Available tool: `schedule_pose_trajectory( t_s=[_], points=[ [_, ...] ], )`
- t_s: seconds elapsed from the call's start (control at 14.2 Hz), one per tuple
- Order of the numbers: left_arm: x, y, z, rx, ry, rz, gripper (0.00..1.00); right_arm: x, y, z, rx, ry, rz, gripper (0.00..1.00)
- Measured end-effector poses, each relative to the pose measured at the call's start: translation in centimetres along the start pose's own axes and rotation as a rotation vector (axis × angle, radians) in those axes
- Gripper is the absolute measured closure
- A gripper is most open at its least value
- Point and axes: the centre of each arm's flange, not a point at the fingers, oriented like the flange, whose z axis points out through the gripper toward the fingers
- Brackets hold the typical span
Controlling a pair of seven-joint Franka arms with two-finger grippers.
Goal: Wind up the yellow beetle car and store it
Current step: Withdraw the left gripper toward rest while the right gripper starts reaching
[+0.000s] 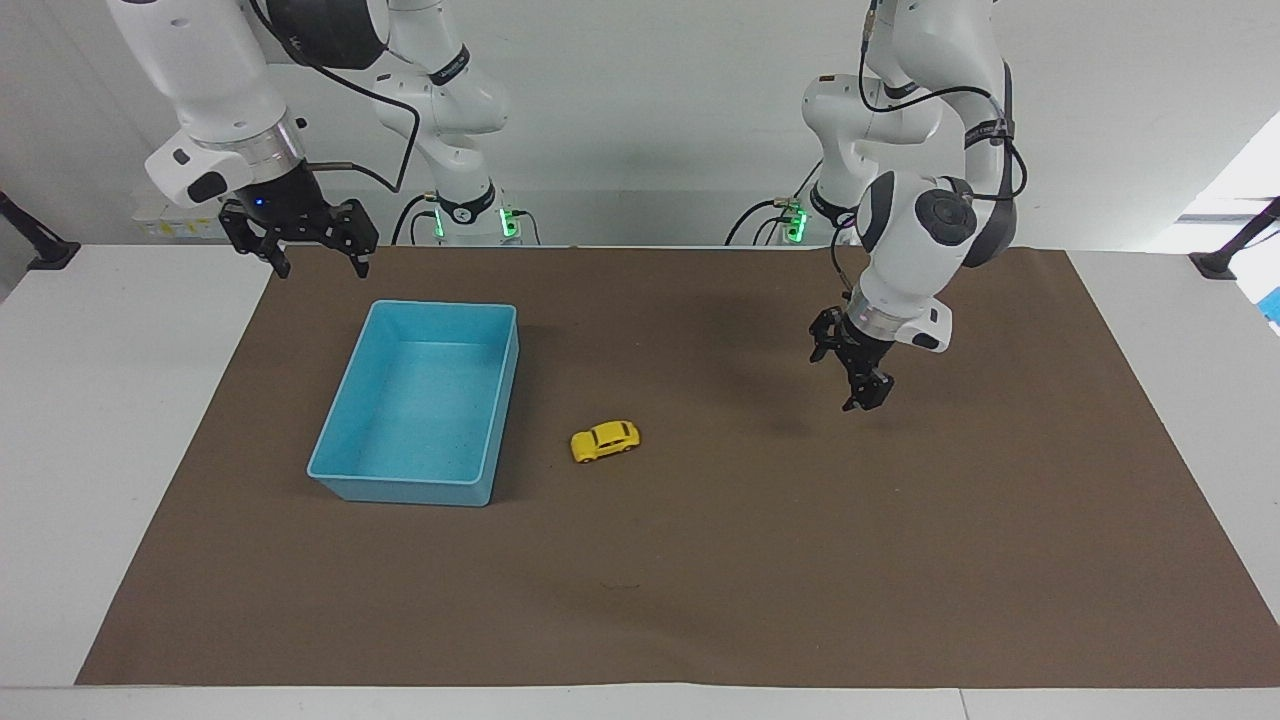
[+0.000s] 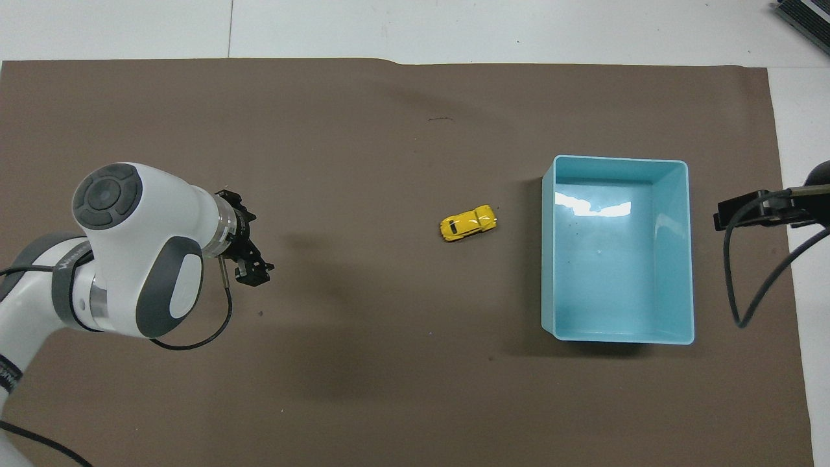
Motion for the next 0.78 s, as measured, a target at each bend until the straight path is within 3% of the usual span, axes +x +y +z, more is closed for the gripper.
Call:
schedule_pose_trajectory(
  t_s=[0.42,0.78],
  points=[
    [-0.9,1.8,-4.2,-0.052,-0.038,0.018,0.00,0.0,0.0,0.0,0.000,0.000,0.000,0.00],
    [-0.4,3.3,-10.0,-0.067,-0.044,0.212,0.00,0.0,0.0,0.0,0.000,0.000,0.000,0.00]
  ],
)
